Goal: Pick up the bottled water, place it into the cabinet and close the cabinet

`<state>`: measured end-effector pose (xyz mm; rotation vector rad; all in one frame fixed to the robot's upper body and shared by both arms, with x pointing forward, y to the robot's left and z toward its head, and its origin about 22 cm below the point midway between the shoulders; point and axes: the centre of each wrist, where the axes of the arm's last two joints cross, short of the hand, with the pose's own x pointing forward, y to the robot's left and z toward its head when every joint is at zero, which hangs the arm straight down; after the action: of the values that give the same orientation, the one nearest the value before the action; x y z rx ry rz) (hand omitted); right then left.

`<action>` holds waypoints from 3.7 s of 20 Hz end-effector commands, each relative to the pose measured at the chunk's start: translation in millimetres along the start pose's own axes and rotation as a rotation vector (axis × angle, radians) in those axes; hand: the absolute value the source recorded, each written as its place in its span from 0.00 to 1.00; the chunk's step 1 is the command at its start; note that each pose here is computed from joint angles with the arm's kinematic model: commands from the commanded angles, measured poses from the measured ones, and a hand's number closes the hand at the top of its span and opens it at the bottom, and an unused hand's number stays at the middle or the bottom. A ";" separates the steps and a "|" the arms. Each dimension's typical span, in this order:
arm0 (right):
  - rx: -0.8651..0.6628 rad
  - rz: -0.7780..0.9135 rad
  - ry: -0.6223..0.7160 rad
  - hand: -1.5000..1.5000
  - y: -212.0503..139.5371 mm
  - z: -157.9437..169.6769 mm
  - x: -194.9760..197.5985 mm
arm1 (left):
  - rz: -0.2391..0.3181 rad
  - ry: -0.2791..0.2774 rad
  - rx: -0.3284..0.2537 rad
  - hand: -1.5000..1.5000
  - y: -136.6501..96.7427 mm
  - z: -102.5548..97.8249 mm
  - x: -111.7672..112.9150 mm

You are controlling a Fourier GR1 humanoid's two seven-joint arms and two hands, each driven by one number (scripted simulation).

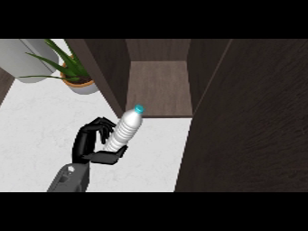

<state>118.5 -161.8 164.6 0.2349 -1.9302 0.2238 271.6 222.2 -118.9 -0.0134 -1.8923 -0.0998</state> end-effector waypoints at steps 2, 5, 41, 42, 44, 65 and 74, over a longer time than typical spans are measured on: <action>-0.024 0.022 -0.044 0.00 -2.5 10.2 25.5 | 0.100 -0.005 -0.030 1.00 -22.7 -16.8 18.3; -0.029 0.025 -0.043 0.00 -4.6 10.9 32.1 | 0.135 -0.019 -0.030 1.00 -34.3 -32.7 30.0; -0.020 -0.004 -0.032 0.00 -19.2 32.8 30.5 | 0.076 0.143 0.152 1.00 -124.9 -163.8 100.2; -0.028 0.000 -0.025 0.00 -18.1 23.2 26.8 | 0.085 0.156 0.144 1.00 -127.9 -166.0 103.0; -0.016 -0.016 -0.031 0.00 -11.0 28.4 22.4 | -0.021 0.145 0.176 1.00 -120.2 -172.0 92.8; 0.006 -0.012 -0.055 0.00 -17.4 27.9 0.2 | -0.251 0.120 0.239 0.00 -106.9 -196.7 88.6; 0.028 -0.006 -0.057 0.00 -24.9 28.0 12.9 | -0.155 0.117 0.240 0.00 -92.2 -199.5 87.1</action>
<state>109.0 -188.8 151.2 0.2368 -1.9740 0.2570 426.9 102.8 24.0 0.3245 -1.7759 0.0024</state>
